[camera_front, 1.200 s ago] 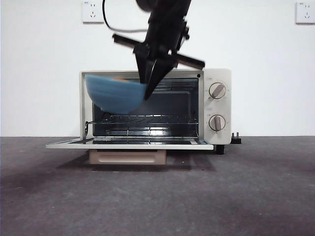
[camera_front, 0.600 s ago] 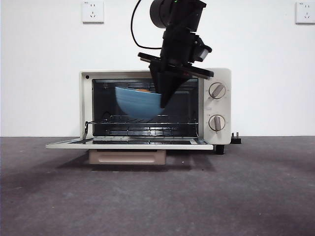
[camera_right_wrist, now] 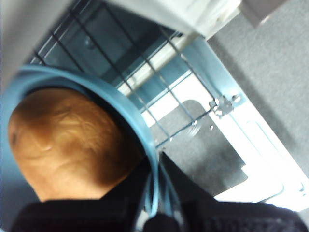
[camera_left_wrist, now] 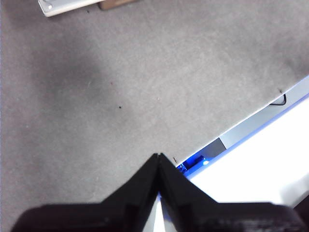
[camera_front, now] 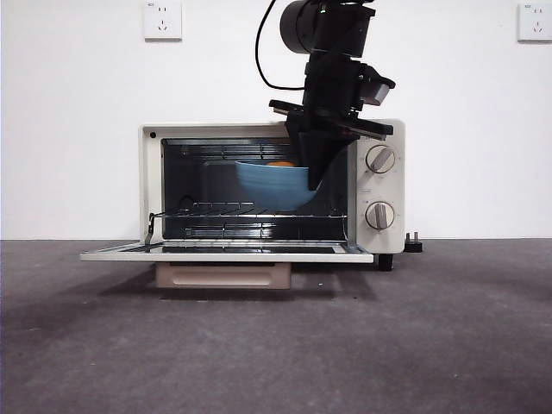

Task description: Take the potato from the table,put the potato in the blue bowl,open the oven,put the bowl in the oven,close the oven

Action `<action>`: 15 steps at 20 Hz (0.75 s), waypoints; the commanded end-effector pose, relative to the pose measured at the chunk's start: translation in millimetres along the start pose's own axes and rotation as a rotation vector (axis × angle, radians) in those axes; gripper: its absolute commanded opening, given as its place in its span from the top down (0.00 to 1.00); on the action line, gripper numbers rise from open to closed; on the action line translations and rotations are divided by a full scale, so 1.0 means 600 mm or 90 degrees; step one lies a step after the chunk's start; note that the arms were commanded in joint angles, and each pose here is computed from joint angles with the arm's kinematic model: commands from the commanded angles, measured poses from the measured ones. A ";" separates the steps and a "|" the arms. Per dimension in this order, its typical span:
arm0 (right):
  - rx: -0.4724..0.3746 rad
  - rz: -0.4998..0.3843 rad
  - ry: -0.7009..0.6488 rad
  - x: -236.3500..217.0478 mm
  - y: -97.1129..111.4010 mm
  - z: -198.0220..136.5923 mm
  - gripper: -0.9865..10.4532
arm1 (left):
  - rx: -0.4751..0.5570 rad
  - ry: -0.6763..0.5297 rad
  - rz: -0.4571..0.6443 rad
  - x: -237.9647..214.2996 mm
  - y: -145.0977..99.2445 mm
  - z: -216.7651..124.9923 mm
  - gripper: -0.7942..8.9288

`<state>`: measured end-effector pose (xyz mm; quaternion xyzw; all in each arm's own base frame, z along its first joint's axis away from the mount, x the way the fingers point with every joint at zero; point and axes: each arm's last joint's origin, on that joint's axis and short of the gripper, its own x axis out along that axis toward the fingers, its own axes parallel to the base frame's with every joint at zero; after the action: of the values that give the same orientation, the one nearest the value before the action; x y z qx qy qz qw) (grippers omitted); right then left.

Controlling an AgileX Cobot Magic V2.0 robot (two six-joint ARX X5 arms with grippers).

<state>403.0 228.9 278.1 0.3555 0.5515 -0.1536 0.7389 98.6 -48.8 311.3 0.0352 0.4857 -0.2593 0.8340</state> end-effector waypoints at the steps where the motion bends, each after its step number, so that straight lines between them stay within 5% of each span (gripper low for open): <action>1: -0.004 -0.009 -0.004 0.014 -0.001 0.007 0.90 | -0.001 0.005 -0.001 0.002 0.001 0.002 0.92; 5: -0.020 -0.012 -0.017 0.014 -0.001 0.008 0.74 | -0.002 0.014 -0.001 0.005 0.002 0.003 0.92; 15: -0.066 0.008 -0.028 -0.011 0.004 0.010 0.75 | -0.004 0.019 -0.001 0.005 0.002 0.002 0.92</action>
<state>406.6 223.8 285.0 0.3268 0.5411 -0.1348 0.7630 101.5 -50.1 308.8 0.0368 0.5005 -0.2568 0.8259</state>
